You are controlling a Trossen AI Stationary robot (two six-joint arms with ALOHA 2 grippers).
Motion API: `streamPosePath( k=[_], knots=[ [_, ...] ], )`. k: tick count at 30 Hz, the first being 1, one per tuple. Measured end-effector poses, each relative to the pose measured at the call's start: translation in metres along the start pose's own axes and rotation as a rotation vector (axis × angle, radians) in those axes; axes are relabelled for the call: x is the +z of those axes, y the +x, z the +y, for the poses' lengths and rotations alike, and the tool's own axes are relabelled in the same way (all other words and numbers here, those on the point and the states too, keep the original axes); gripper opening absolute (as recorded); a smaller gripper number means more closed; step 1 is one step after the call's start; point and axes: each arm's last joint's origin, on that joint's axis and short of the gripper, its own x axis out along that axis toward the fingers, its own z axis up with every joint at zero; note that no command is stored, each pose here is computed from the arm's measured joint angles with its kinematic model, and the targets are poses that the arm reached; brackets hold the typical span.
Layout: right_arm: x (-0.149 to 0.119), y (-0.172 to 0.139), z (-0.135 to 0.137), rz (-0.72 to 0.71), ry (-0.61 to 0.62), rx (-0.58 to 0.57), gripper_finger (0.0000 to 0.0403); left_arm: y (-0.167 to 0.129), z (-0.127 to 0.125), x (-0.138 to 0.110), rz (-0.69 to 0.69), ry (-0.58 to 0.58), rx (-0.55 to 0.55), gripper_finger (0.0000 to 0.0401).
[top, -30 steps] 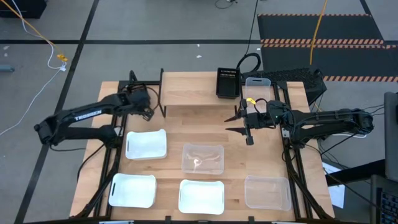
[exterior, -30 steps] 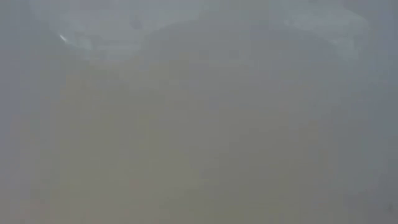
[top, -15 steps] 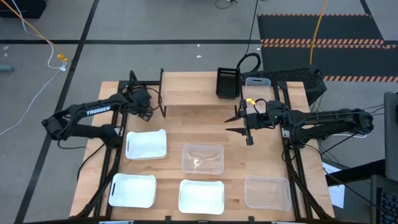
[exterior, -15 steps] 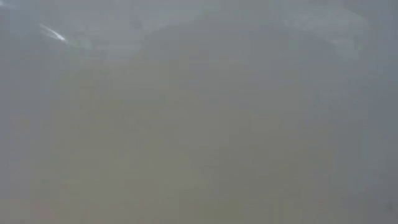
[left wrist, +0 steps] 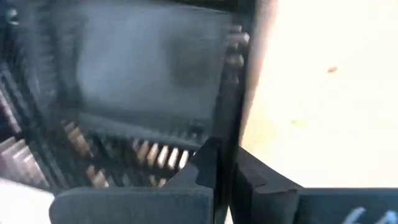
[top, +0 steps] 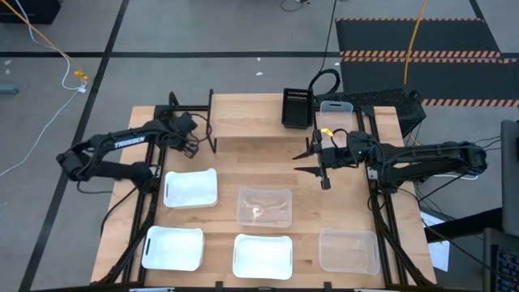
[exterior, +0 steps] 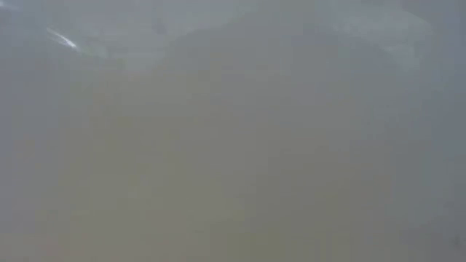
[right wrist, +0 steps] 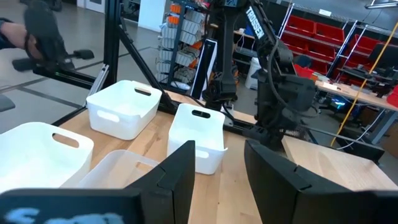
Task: Stack baskets on shelf by color
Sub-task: Stack the black bin on the black bin on the shelf
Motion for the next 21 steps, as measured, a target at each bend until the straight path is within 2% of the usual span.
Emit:
streamPosePath(
  k=[3, 7, 10, 12, 15, 19, 21],
  knots=[
    [0.0, 0.0, 0.0, 0.0, 0.0, 0.0, 0.0132, -0.025, -0.005, 0.003, -0.063, -0.022, -0.043, 0.0008],
    [0.0, 0.0, 0.0, 0.001, -0.005, 0.0, 0.0132, -0.068, -0.007, -0.001, -0.19, -0.013, -0.028, 0.0007],
    [0.0, 0.0, 0.0, 0.005, -0.039, 0.001, 0.0132, -0.105, -0.006, -0.006, -0.33, 0.062, -0.006, 0.0005],
    [-0.001, 0.0, 0.0, 0.011, -0.057, 0.003, 0.0132, -0.127, -0.009, -0.009, -0.447, 0.165, -0.021, 0.0005],
    [-0.003, 0.0, 0.001, 0.029, -0.069, 0.009, 0.0132, -0.155, -0.017, -0.016, -0.614, 0.386, -0.085, 0.0004],
    [-0.004, 0.0, 0.001, 0.044, -0.077, 0.014, 0.0132, -0.184, -0.036, -0.026, -0.821, 0.742, -0.211, 0.0005],
    [-0.002, -0.002, 0.002, 0.034, -0.141, 0.017, 0.0132, -0.193, -0.047, -0.034, -0.909, 0.957, -0.246, 0.0005]
  ],
)
